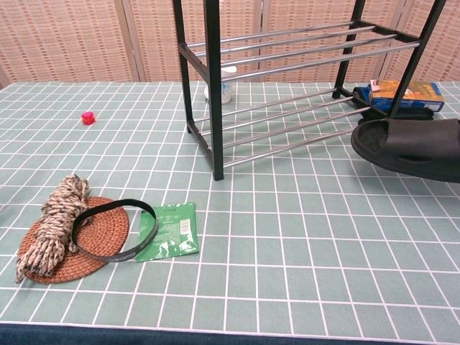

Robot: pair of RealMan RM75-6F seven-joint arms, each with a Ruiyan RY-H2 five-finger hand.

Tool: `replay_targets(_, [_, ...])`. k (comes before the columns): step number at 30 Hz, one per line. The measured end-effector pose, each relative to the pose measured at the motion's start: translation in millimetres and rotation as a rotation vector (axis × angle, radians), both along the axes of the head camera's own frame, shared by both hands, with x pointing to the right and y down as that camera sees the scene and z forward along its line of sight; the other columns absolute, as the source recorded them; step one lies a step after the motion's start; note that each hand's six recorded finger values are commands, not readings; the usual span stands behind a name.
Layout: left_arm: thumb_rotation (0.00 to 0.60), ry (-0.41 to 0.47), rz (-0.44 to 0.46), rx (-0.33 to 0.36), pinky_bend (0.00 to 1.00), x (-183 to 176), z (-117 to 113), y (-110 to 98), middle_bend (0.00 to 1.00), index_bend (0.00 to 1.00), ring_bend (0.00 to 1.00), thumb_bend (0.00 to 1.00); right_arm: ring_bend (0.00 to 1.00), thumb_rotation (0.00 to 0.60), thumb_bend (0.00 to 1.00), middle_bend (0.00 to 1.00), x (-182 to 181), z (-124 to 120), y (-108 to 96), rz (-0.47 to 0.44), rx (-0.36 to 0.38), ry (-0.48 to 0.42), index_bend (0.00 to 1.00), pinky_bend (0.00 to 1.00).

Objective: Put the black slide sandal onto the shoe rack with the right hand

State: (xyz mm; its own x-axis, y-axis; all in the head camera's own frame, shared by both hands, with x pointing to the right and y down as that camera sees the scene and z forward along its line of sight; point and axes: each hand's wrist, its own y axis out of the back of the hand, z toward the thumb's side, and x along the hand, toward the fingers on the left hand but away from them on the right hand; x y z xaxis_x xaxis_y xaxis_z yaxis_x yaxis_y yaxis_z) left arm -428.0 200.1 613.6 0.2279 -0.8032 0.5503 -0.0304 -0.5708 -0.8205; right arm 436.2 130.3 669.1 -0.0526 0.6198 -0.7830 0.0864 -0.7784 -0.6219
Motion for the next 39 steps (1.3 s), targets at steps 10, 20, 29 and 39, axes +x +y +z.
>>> replay_targets(10, [0.600, 0.021, -0.015, -0.006, 0.17, -3.2, -3.2, -2.1, 0.02, 0.00, 0.00, 0.26, 0.24, 0.600, 0.22, 0.35, -6.1, -0.2, -9.5, 0.053, 0.056, -0.060, 0.42, 0.35])
replay_targets(20, [0.600, 0.038, -0.030, 0.011, 0.17, -9.3, -14.3, -0.1, 0.02, 0.00, 0.00, 0.26, 0.24, 0.600, 0.21, 0.34, -25.2, 19.2, -27.4, 0.072, 0.067, -0.104, 0.42, 0.35])
replay_targets(29, [0.600, 0.043, -0.035, 0.017, 0.17, -10.9, -17.9, 0.7, 0.02, 0.00, 0.00, 0.26, 0.24, 0.600, 0.20, 0.33, -41.9, 27.1, -37.6, 0.088, 0.085, -0.118, 0.42, 0.35])
replay_targets(39, [0.600, 0.042, -0.038, 0.019, 0.17, -12.1, -18.9, 0.3, 0.02, 0.00, 0.00, 0.26, 0.24, 0.600, 0.20, 0.32, -56.0, 30.5, -43.8, 0.149, 0.114, -0.121, 0.42, 0.35])
